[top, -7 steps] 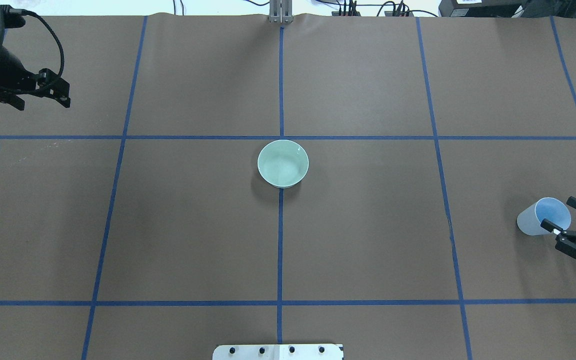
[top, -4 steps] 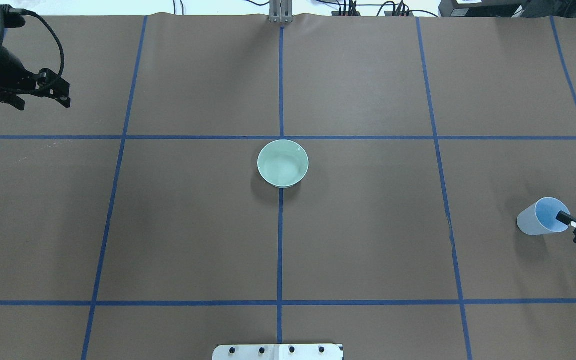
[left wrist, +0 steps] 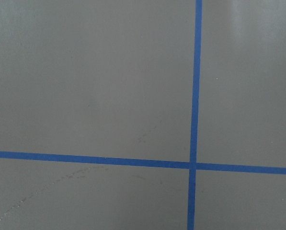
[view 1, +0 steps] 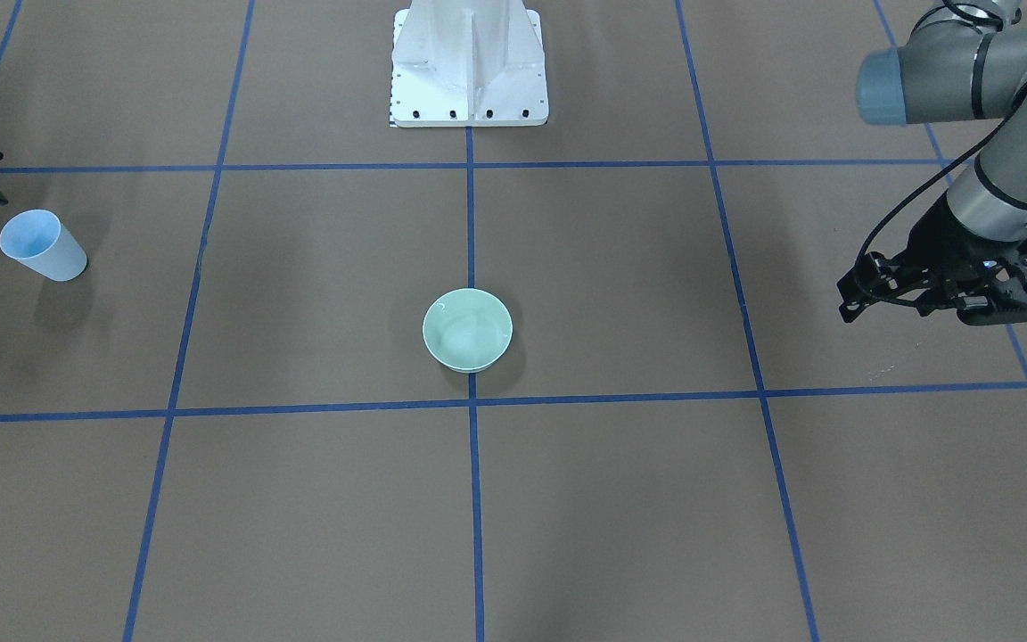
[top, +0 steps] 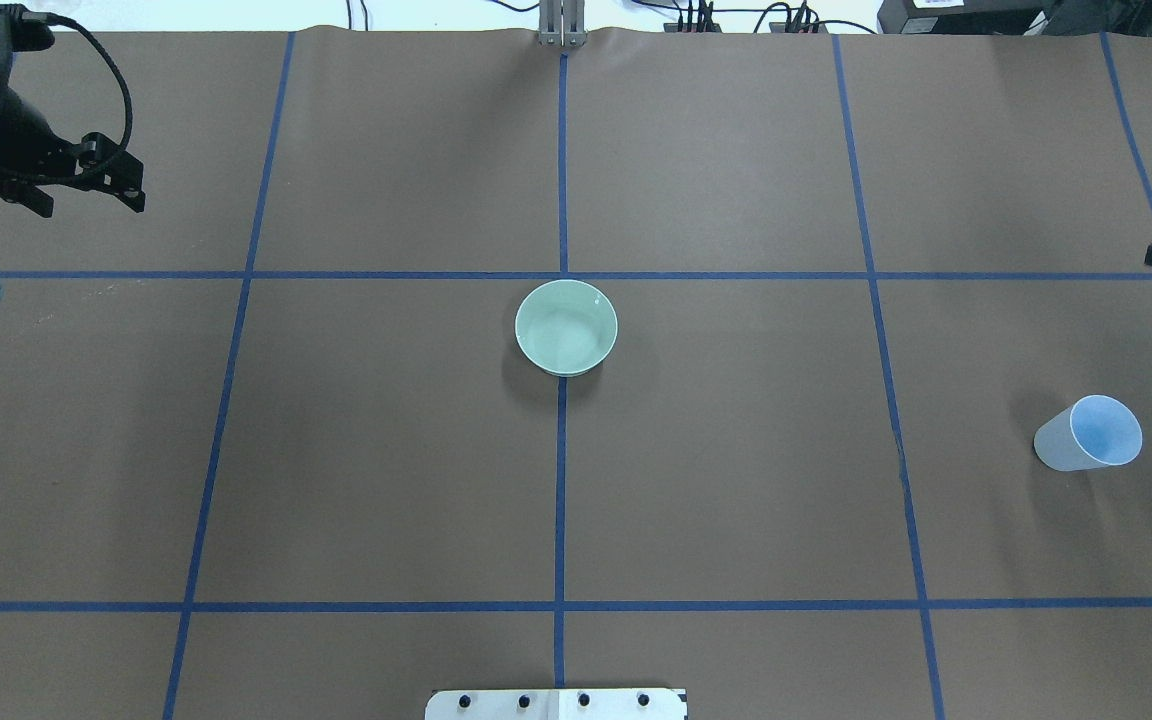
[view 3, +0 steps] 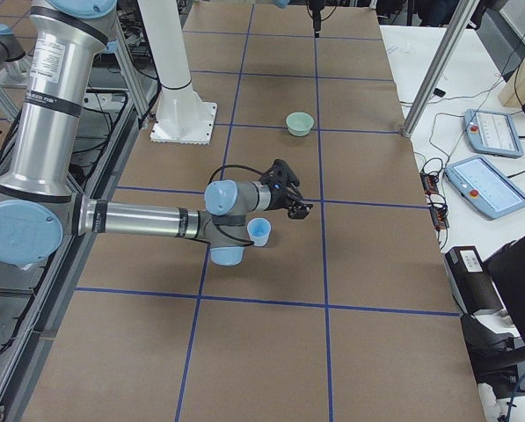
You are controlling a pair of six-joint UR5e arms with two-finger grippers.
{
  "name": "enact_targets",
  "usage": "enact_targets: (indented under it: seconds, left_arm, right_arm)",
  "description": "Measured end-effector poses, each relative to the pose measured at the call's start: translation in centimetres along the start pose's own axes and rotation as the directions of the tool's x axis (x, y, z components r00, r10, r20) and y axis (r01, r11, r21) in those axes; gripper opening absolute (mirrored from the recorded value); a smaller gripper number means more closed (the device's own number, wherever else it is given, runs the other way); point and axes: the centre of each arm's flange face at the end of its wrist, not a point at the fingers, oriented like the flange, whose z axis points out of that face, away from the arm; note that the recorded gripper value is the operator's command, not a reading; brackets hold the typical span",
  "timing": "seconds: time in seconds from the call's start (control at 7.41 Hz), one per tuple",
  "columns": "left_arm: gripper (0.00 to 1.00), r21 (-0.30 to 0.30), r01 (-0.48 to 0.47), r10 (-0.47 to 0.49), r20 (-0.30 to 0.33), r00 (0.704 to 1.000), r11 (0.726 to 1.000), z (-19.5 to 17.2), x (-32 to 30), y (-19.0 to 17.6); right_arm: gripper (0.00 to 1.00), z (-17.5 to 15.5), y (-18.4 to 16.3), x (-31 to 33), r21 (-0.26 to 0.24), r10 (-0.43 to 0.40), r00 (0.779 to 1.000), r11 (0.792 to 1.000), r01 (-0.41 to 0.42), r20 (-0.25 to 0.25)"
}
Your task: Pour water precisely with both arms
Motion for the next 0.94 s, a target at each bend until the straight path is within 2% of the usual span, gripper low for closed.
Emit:
enact_targets:
  seconds: [0.13,0.27,0.4,0.54,0.67,0.81,0.94]
  left_arm:
    - [1.00,0.004,0.005,-0.005,-0.008,1.000,1.000,-0.3,0.9,-0.3]
    - [1.00,0.007,0.010,-0.010,-0.022,1.000,1.000,-0.6,2.8,-0.4]
    - [1.00,0.005,0.022,-0.022,-0.045,0.999,1.000,-0.9,5.7,-0.2]
    - [1.00,-0.008,0.048,-0.048,-0.080,0.996,0.999,-0.8,10.1,0.9]
    - [1.00,-0.036,0.075,-0.079,-0.117,0.990,0.997,-0.4,15.3,2.7]
    - [1.00,-0.060,0.096,-0.104,-0.146,0.984,0.994,-0.1,20.5,4.9]
    - [1.00,-0.070,0.112,-0.123,-0.166,0.978,0.991,0.5,25.7,7.6]
  right_arm:
    - [0.99,0.4,-4.0,1.7,-0.047,0.045,0.999,0.998,-0.046,-0.031]
    - [0.99,0.8,-6.3,3.2,-0.098,0.100,0.992,0.989,-0.107,-0.078]
    - [0.99,1.3,-7.0,4.6,-0.160,0.159,0.977,0.971,-0.180,-0.140]
    - [0.99,1.8,-6.7,6.2,-0.231,0.197,0.958,0.942,-0.244,-0.209]
    - [0.99,2.2,-5.6,8.0,-0.318,0.215,0.933,0.898,-0.306,-0.289]
    - [0.99,2.5,-4.3,9.8,-0.410,0.216,0.905,0.836,-0.365,-0.366]
    - [0.99,2.6,-2.7,11.3,-0.506,0.188,0.889,0.765,-0.399,-0.417]
